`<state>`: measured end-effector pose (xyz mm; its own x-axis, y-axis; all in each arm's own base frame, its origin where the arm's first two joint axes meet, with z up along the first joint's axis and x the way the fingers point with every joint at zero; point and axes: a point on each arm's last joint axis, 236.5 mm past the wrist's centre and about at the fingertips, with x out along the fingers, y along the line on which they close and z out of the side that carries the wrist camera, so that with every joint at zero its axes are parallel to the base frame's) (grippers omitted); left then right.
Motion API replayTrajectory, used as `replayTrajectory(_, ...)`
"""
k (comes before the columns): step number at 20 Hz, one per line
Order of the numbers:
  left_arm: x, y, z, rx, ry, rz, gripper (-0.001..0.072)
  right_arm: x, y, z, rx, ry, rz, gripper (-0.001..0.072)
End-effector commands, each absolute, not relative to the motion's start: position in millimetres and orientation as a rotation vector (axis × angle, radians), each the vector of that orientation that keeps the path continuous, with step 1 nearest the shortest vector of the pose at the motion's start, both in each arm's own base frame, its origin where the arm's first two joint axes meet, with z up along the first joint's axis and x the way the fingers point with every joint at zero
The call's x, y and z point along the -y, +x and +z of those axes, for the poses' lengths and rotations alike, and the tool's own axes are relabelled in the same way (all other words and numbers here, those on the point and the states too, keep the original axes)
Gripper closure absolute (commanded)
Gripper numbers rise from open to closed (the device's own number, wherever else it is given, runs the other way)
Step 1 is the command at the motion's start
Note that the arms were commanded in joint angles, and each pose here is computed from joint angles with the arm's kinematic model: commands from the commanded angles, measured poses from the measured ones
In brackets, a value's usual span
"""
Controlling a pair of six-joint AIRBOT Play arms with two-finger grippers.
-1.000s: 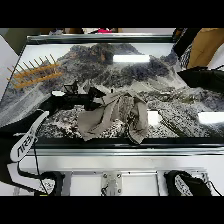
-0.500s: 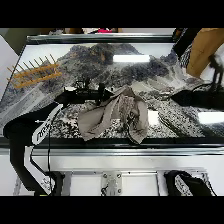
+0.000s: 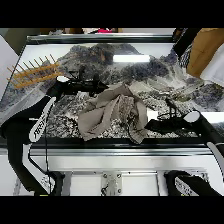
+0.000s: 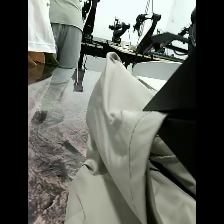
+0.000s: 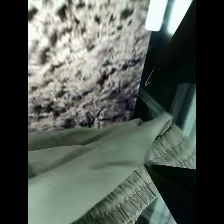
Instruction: Fold the clothes and pants, and hang the long-sleeved shirts on hangers.
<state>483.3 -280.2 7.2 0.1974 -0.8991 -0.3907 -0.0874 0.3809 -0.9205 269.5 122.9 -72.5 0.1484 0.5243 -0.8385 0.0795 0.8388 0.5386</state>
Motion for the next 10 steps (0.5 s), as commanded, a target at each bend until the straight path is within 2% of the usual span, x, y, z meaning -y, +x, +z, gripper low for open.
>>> replayTrajectory(1, 275, 485, 8, -1.248, -1.017, -0.741, 0.0696, -156, 260, -101, -1.459, 0.504, 0.375, 0.0207)
replayTrajectory(3, 275, 484, 10, -1.247, -1.015, -0.746, 0.0696, -162, 266, -104, -1.432, 0.475, 0.378, 0.0215)
replayTrajectory(4, 276, 482, 16, -1.242, -1.011, -0.756, 0.0697, -162, 270, -102, -1.414, 0.471, 0.376, 0.0420)
replayTrajectory(5, 275, 482, 27, -1.223, -1.003, -0.766, 0.0697, -159, 275, -98, -1.397, 0.442, 0.380, 0.0698)
replayTrajectory(7, 264, 488, 70, -1.119, -0.986, -0.777, 0.0697, -146, 290, -72, -1.340, 0.329, 0.406, 0.0692)
replayTrajectory(10, 230, 482, 195, -0.880, -0.900, -0.873, 0.0697, -108, 323, 31, -1.167, 0.102, 0.413, 0.0692)
